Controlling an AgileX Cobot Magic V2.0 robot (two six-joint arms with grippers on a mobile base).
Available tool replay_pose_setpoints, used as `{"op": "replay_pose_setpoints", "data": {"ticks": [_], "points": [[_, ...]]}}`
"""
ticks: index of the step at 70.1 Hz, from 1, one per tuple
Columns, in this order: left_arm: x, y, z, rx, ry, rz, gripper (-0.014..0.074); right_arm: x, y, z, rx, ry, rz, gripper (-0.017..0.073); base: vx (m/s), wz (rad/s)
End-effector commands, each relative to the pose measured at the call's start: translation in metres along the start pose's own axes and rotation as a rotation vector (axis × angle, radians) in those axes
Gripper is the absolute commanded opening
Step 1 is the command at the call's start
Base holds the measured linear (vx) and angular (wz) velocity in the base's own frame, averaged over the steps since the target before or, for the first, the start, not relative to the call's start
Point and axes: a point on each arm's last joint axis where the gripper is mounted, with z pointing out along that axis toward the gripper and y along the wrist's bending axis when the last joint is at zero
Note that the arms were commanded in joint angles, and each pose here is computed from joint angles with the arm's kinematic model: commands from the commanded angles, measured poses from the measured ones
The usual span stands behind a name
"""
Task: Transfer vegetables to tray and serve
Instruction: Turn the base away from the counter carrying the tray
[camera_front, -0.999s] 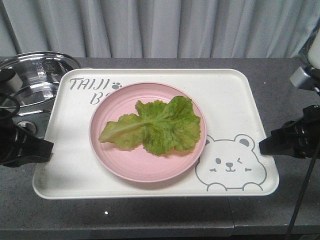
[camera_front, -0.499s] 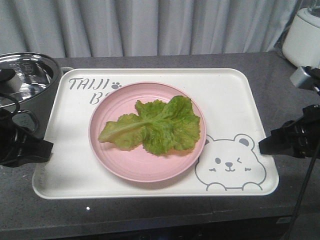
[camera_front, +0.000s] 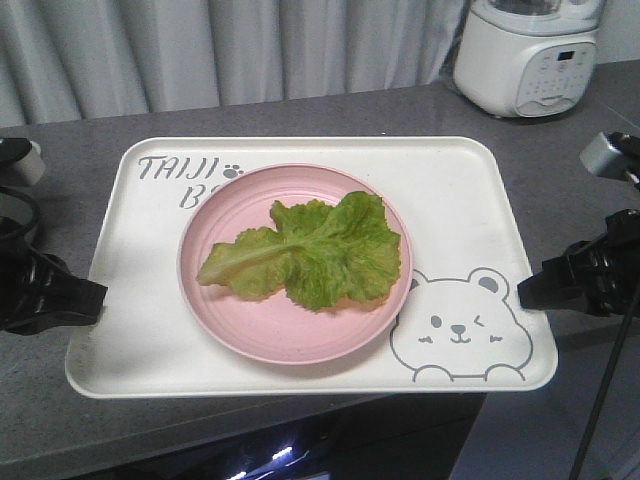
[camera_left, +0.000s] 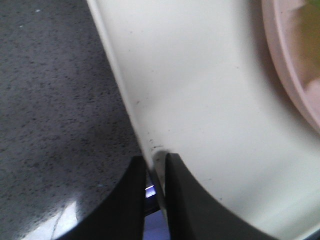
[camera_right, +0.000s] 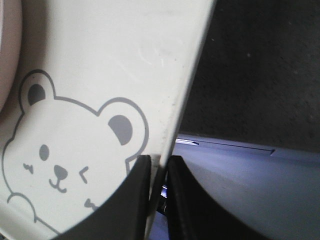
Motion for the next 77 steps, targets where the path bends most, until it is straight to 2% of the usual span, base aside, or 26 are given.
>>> {"op": "replay_pose_setpoints", "data": {"ticks": [1,77], "points": [[-0.009,-0.0137,-0.0141,0.089,-0.111,0.004,-0.0006,-0.0065,0.0185,-0.0109,-0.104,-0.063,-0.04,-0.0003,-0.08,-0.38],[-0.009,-0.0137,-0.0141,0.09,-0.111,0.003,-0.0007,-0.0065,0.0185,-0.0109,-0.104,-0.063,-0.04,-0.0003,-0.08,-0.41]]}}
